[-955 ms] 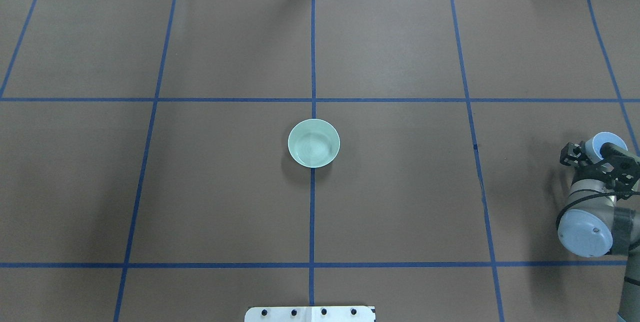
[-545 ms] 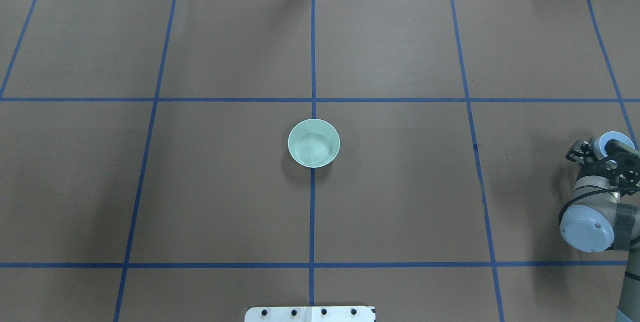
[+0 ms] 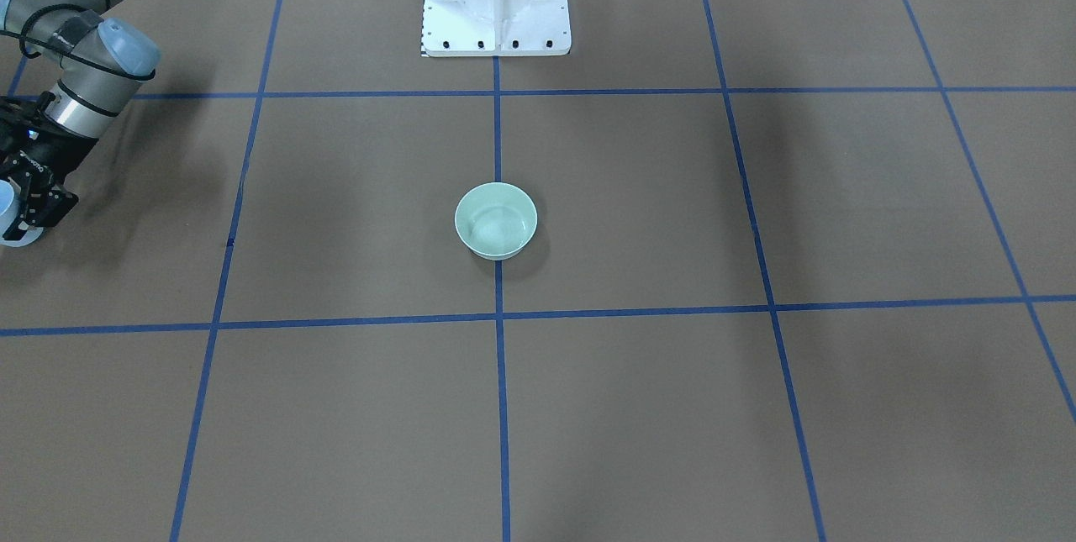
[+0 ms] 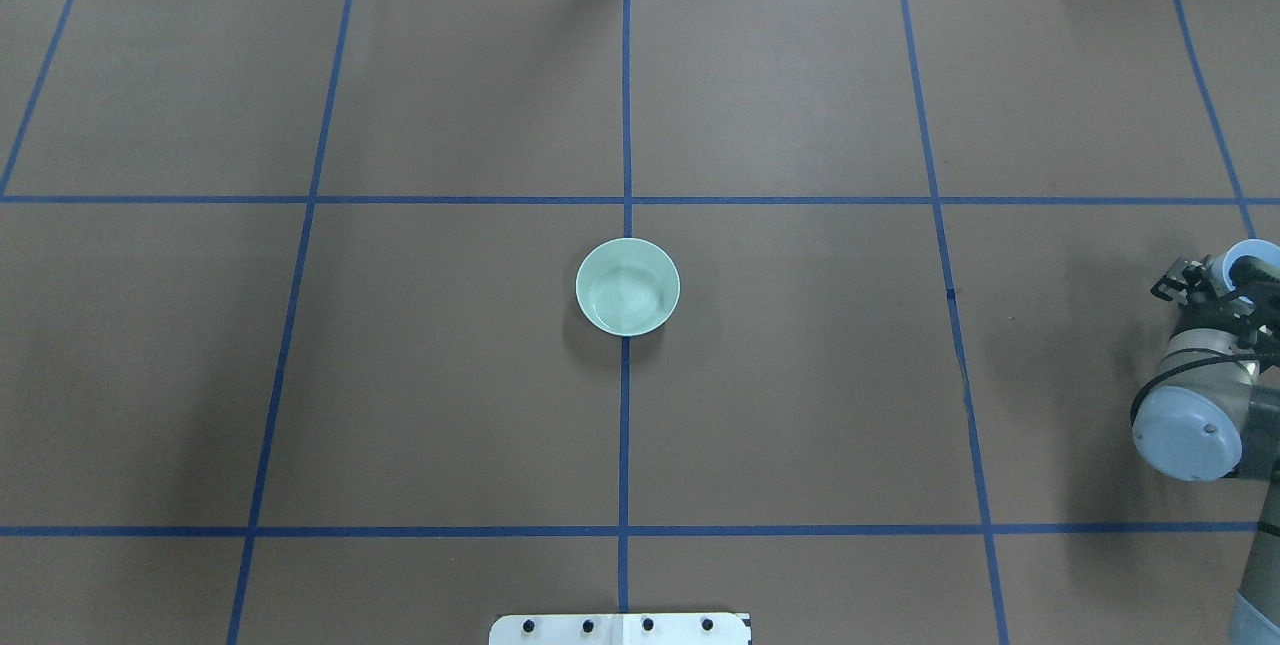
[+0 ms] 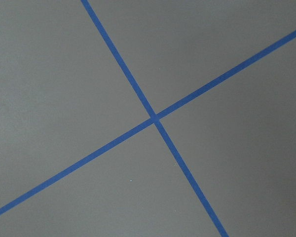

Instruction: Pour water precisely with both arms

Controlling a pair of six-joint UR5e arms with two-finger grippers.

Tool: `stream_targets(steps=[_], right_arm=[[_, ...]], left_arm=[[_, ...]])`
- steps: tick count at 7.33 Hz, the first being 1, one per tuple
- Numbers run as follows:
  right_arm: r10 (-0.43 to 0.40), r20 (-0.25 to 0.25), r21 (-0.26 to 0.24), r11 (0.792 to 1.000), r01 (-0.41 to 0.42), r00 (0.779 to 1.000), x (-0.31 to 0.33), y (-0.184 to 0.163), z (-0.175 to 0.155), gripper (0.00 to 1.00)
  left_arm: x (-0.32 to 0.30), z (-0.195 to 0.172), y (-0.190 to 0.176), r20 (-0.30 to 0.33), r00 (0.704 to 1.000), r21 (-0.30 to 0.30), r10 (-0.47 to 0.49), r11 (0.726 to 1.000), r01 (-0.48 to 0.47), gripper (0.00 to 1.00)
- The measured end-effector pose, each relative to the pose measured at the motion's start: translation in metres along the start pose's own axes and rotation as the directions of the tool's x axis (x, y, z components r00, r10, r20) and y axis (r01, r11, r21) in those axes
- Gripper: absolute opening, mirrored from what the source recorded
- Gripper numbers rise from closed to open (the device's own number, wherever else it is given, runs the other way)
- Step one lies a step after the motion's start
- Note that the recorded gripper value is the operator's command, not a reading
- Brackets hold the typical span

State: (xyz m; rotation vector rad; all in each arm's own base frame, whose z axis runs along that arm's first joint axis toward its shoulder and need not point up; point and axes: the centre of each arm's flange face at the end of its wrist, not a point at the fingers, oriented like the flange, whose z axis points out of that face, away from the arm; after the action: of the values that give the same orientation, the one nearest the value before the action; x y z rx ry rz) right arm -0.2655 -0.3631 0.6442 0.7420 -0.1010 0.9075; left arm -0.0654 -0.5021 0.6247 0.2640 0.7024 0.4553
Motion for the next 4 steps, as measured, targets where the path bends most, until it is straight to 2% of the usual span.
stream_targets(steps=[1, 2, 3, 4], right_arm=[[-0.024, 0.024, -0.005, 1.000, 0.024, 0.999, -0.008, -0.013, 0.001, 0.00], [-0.047, 0.085, -0.017, 0.999, 0.048, 0.995, -0.018, -0.026, -0.003, 0.00], [-0.073, 0.165, -0.021, 0.997, 0.078, 0.984, -0.028, -0.040, -0.009, 0.00], [-0.105, 0.257, -0.012, 0.994, 0.112, 0.961, -0.037, -0.053, -0.017, 0.00]], left_arm=[[-0.001, 0.003, 0.009, -0.004, 0.997, -0.008, -0.074, 0.997, 0.074, 1.00], [-0.002, 0.004, 0.018, -0.004, 0.985, -0.009, -0.174, 0.985, 0.174, 1.00], [-0.005, 0.002, 0.023, -0.002, 0.964, -0.005, -0.266, 0.964, 0.266, 1.00], [-0.007, -0.001, 0.027, -0.001, 0.944, 0.001, -0.330, 0.944, 0.330, 1.00]])
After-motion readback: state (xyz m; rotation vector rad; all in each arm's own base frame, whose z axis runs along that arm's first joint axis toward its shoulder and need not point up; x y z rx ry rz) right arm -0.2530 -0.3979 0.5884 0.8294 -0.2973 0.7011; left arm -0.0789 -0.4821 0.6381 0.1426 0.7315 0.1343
